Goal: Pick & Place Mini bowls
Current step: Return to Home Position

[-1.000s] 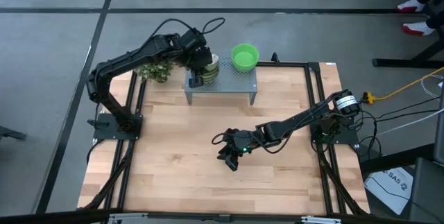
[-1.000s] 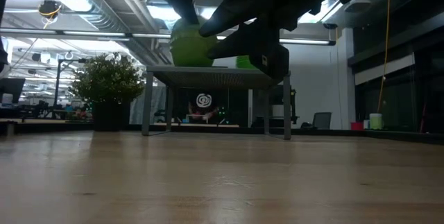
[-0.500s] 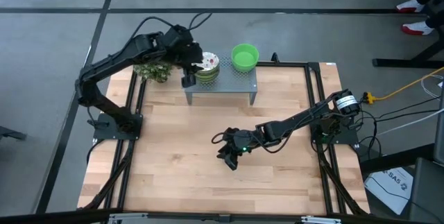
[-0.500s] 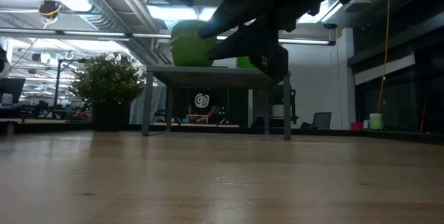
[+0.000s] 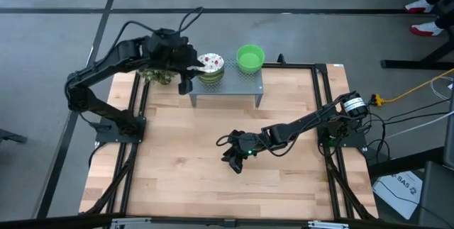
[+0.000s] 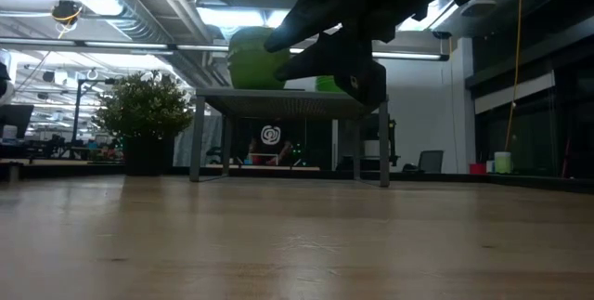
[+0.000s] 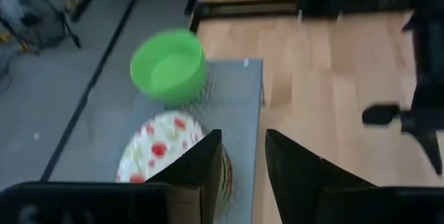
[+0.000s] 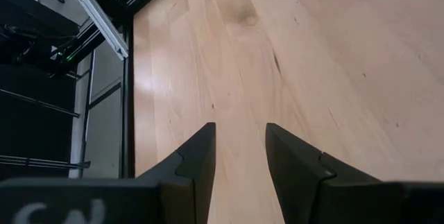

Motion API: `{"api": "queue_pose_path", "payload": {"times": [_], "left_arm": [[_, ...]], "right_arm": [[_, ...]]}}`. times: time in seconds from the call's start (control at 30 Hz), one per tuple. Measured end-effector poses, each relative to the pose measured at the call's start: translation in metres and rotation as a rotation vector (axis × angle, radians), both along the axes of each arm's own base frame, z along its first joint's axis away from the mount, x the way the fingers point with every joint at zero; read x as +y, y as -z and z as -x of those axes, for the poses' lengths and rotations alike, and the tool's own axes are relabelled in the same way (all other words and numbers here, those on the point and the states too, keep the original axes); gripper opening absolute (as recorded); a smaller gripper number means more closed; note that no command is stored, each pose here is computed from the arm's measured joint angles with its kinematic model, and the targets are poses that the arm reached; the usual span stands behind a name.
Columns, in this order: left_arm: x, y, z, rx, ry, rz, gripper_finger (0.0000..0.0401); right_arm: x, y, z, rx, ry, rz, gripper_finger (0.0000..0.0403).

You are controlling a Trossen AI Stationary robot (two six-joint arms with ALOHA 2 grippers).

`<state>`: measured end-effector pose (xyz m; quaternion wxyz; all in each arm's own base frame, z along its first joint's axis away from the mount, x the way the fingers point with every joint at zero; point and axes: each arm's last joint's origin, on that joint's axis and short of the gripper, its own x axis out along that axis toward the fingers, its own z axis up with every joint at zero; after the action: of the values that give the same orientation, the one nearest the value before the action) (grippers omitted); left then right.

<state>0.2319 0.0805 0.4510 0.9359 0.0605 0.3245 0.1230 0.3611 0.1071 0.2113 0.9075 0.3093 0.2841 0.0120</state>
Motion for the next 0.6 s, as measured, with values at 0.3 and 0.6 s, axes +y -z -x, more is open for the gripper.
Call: {"api": "queue_pose_path", "payload": {"times": [0.3,0.6], "left_arm": [[-0.008,-0.010,-0.002,-0.118,0.145,0.052,0.0111],[-0.038,0.001,0.037,-0.124,0.336,0.106,0.0107]], "right_arm": [[0.002,-0.005,-0.003,-0.094,-0.079,0.101,0.0126],[0.005,0.009,0.006,-0.172,-0.223,0.118,0.0126]]}}
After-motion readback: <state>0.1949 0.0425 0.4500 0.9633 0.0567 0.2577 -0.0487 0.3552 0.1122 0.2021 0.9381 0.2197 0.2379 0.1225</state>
